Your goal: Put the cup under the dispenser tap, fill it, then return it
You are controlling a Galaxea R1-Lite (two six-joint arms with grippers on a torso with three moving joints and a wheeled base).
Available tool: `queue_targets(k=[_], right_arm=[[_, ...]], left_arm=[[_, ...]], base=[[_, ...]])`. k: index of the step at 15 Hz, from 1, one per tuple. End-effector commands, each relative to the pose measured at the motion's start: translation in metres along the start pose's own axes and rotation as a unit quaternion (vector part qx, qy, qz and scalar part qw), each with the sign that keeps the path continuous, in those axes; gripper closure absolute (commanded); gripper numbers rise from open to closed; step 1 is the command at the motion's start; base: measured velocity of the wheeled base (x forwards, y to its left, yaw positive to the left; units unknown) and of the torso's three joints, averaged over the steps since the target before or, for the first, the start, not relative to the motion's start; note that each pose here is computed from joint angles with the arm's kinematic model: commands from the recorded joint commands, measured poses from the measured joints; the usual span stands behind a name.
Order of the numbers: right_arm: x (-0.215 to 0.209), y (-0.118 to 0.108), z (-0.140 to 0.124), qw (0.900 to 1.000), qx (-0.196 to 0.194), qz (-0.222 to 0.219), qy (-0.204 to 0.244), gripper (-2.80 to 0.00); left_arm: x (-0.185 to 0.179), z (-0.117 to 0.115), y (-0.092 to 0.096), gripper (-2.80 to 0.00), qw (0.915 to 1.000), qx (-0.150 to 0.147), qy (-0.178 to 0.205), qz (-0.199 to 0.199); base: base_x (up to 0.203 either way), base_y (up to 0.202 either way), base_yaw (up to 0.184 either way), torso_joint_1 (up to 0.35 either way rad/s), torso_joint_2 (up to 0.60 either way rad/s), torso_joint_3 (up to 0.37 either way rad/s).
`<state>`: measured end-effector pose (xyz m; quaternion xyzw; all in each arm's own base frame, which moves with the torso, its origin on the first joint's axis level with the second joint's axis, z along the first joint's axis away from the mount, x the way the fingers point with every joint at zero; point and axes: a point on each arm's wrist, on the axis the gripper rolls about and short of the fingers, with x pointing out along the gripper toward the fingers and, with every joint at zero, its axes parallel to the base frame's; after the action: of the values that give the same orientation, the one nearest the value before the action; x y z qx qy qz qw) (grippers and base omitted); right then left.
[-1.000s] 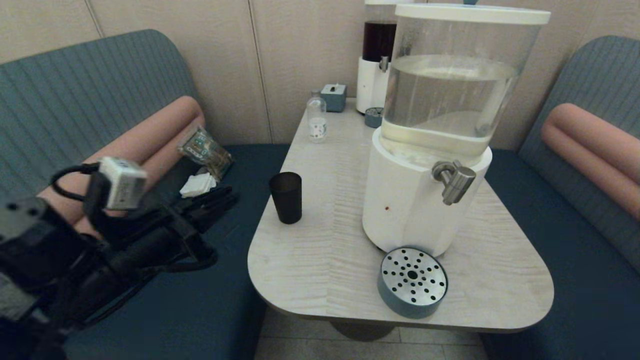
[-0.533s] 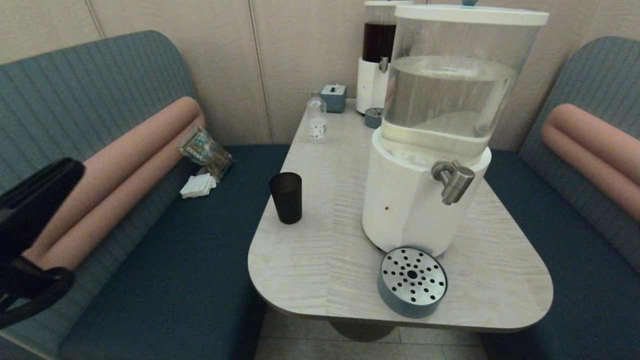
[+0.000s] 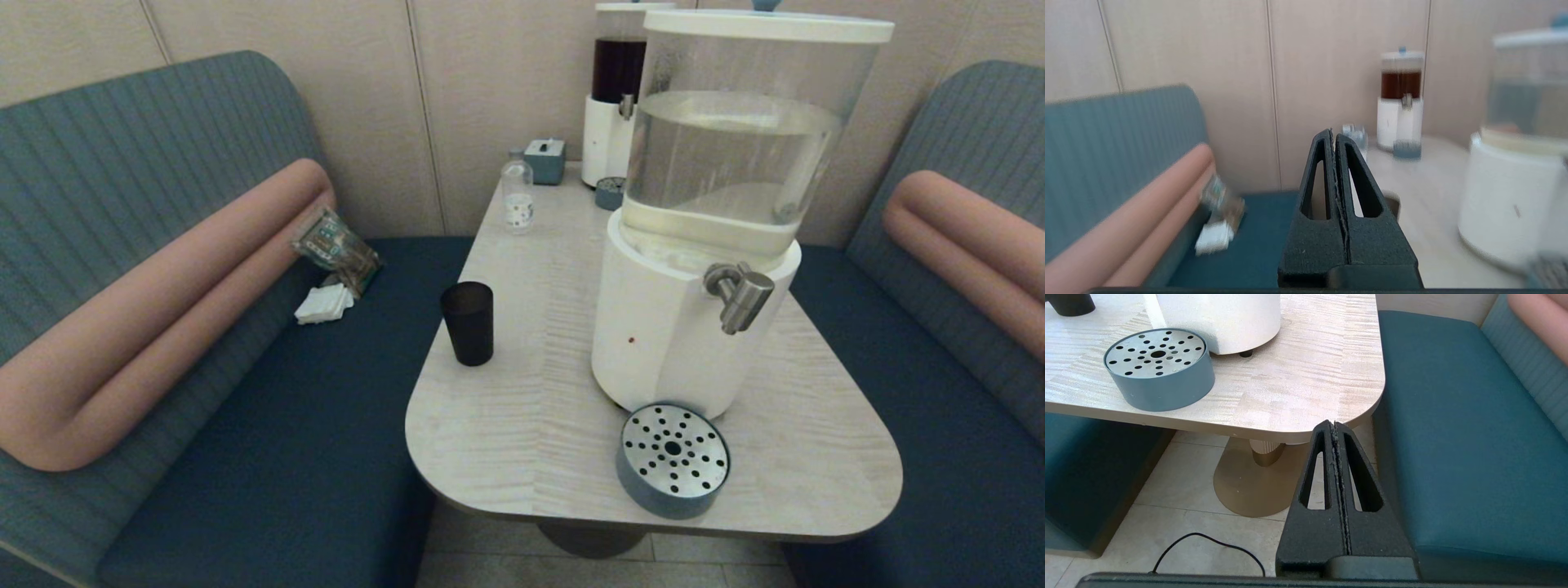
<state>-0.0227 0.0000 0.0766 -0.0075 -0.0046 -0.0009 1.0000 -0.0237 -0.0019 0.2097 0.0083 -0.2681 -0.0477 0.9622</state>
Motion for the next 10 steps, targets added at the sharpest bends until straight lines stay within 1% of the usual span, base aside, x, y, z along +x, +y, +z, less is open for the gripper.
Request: queue_targets(k=[1, 2, 3, 4, 5, 6, 8, 10], right_arm=[[0.000, 0.000, 0.000, 1.000, 0.000, 0.000, 0.002, 0.00], [0.000, 0.000, 0.000, 1.000, 0.000, 0.000, 0.002, 0.00], [0.000, 0.000, 0.000, 1.000, 0.000, 0.000, 0.002, 0.00], [0.000, 0.000, 0.000, 1.000, 0.000, 0.000, 0.002, 0.00], [0.000, 0.000, 0.000, 1.000, 0.000, 0.000, 0.002, 0.00], [0.000, 0.000, 0.000, 1.000, 0.000, 0.000, 0.002, 0.00], [0.000, 0.000, 0.000, 1.000, -0.001, 0.001, 0.001, 0.00], [0.000, 0.000, -0.001, 1.000, -0.003, 0.000, 0.002, 0.00]], left_arm=[[-0.045, -0.013, -0.005, 0.00, 1.0000, 0.007, -0.001, -0.005], [-0.051, -0.025, -0.006, 0.00, 0.9998, 0.011, 0.014, -0.008], [-0.054, -0.045, -0.006, 0.00, 0.9988, 0.012, 0.046, -0.009], [-0.055, -0.074, -0.006, 0.00, 0.9946, 0.012, 0.102, -0.009], [-0.059, -0.093, -0.006, 0.00, 0.9877, 0.012, 0.155, -0.006], [-0.063, -0.105, -0.006, 0.00, 0.9774, 0.010, 0.211, -0.003], [-0.068, -0.113, -0.005, 0.00, 0.9630, 0.002, 0.269, 0.011], [-0.069, -0.113, -0.005, 0.00, 0.9586, -0.042, 0.279, 0.039]], base=[[0.000, 0.000, 0.000, 0.000, 0.00, 0.000], [0.000, 0.000, 0.000, 0.000, 0.00, 0.000], [0.000, 0.000, 0.000, 0.000, 0.00, 0.000], [0.000, 0.000, 0.000, 0.000, 0.00, 0.000], [0.000, 0.000, 0.000, 0.000, 0.00, 0.000], [0.000, 0.000, 0.000, 0.000, 0.00, 0.000], [0.000, 0.000, 0.000, 0.000, 0.00, 0.000], [0.000, 0.000, 0.000, 0.000, 0.00, 0.000]])
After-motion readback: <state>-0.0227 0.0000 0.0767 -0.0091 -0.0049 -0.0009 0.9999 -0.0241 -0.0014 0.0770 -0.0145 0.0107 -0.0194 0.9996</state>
